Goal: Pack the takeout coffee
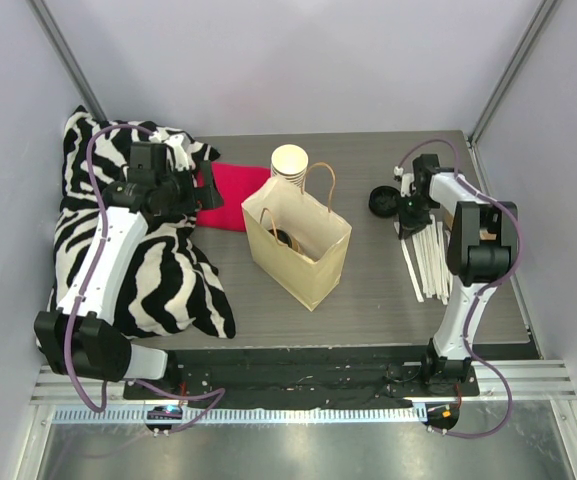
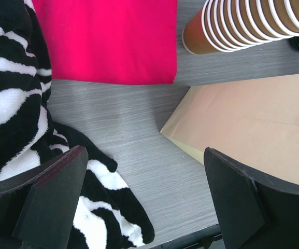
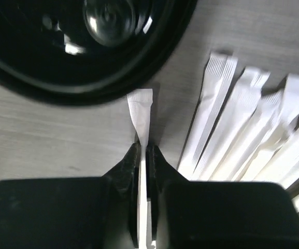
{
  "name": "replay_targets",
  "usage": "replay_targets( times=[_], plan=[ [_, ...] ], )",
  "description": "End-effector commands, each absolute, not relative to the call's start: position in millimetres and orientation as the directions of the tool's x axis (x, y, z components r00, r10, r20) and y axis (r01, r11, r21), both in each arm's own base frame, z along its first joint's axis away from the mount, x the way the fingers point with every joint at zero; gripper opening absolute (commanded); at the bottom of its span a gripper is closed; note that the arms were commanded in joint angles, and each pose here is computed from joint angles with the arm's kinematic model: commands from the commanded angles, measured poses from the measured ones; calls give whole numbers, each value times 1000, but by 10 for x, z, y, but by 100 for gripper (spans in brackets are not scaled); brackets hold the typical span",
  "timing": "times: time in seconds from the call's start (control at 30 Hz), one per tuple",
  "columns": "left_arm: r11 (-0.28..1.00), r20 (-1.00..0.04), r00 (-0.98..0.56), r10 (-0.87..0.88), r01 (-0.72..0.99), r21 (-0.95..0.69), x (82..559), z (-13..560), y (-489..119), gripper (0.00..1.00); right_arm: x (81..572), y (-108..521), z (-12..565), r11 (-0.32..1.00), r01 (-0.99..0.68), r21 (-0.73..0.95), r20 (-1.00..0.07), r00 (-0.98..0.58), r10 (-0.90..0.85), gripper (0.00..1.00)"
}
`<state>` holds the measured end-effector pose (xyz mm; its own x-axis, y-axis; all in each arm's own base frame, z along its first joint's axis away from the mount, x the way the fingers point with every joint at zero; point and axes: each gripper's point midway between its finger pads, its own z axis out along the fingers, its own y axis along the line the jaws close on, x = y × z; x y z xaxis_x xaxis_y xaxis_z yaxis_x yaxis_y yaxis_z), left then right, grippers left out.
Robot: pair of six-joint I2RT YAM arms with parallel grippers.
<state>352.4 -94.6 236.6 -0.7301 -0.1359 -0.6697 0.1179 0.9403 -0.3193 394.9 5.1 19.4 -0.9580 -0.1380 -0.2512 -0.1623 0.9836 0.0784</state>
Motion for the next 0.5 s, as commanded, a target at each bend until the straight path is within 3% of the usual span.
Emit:
replay_targets(
  times=[0.0,0.27,0.47],
  plan=[
    [934,-707,-692,-146,139,-329,3588,2578,-954,100,3841,51,692,987,-129,99,-339,-937,-89,3],
    [924,-707,-689,-159,148,-352,3651,2592,-1004,100,3526,336,1850,961,-159,225,-518,-855,-20,1],
    [927,-714,-684,-149,155,-343,3662,2615,-992,100,3534,672,3440,901,-277,335,-781,-617,100,1]
  ],
)
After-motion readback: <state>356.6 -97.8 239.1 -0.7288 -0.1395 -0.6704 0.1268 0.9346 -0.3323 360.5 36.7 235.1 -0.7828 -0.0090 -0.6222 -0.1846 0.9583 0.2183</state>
